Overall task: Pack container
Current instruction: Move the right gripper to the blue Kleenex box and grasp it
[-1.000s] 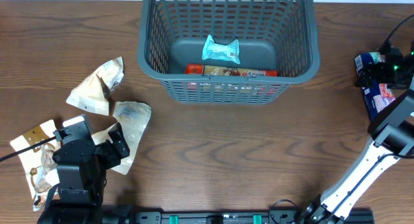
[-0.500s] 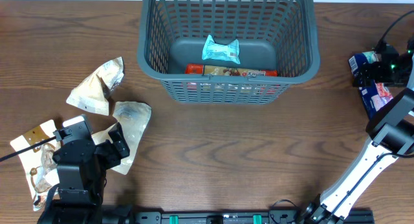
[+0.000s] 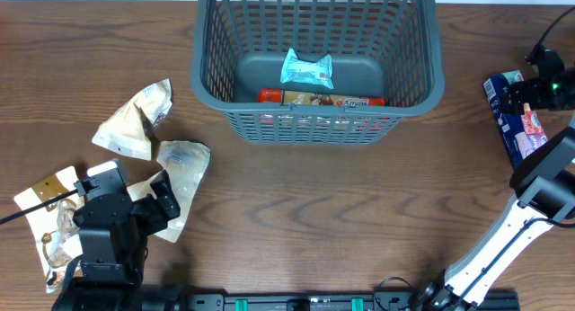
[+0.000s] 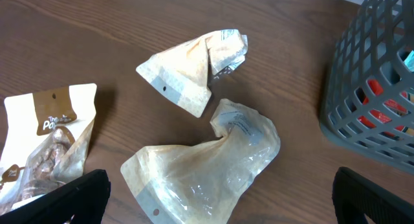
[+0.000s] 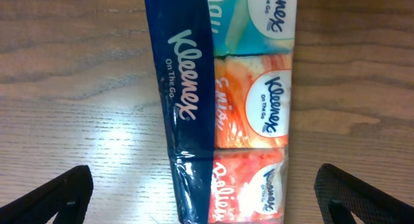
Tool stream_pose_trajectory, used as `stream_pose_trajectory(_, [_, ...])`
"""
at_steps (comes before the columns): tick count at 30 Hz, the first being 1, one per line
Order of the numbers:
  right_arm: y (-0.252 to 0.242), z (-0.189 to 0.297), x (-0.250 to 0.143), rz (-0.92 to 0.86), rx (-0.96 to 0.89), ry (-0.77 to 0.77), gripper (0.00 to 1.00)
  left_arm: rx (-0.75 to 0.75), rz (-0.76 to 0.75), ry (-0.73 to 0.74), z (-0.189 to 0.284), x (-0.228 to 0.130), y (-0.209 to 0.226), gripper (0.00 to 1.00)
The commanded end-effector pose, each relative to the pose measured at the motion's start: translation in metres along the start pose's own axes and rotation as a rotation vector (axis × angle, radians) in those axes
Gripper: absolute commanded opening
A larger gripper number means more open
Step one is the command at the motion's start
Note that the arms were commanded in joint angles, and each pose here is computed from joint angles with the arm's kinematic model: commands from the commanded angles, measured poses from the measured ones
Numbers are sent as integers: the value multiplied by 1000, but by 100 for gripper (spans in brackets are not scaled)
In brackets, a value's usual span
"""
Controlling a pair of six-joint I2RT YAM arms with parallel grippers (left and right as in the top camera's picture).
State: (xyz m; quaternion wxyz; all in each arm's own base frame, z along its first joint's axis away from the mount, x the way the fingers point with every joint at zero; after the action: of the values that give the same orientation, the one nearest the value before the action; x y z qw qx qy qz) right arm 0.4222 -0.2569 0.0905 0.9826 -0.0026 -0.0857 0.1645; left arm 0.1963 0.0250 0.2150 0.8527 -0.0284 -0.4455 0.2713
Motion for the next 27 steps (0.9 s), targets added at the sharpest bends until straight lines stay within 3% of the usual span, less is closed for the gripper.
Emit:
stream_pose_trajectory(1, [-9,16,-4,16,-29,-27,96,-12,12,-15,4,5,-3,99])
stream_pose_trajectory(8, [-20,12,-11,-6,-34,-58,96,-12,12,-15,4,5,-3,98])
stream_pose_trajectory(20, [16,-63,-35,8,82,17,98,-29,21,-41,4,12,-7,99])
stream_pose_trajectory(22, [24,-72,-39,8,100,29,92,-29,21,-40,4,12,-7,99])
stream_pose_trajectory(27, [32,-78,-39,-19,125,31,61,-29,21,-40,4,11,-7,99])
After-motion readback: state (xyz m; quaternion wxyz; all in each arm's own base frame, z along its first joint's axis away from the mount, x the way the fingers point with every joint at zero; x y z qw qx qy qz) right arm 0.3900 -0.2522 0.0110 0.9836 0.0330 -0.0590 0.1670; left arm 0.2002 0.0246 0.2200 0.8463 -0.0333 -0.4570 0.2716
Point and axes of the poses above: each gripper's point midway between its finger pads, its own z axis back along the fingers, its own y axis along the line the jaws close on, x = y × z, the point moved 1 cm from there along z, back along the fingers, and after that the axes turned 14 degrees about z, right-handed, at the moved point
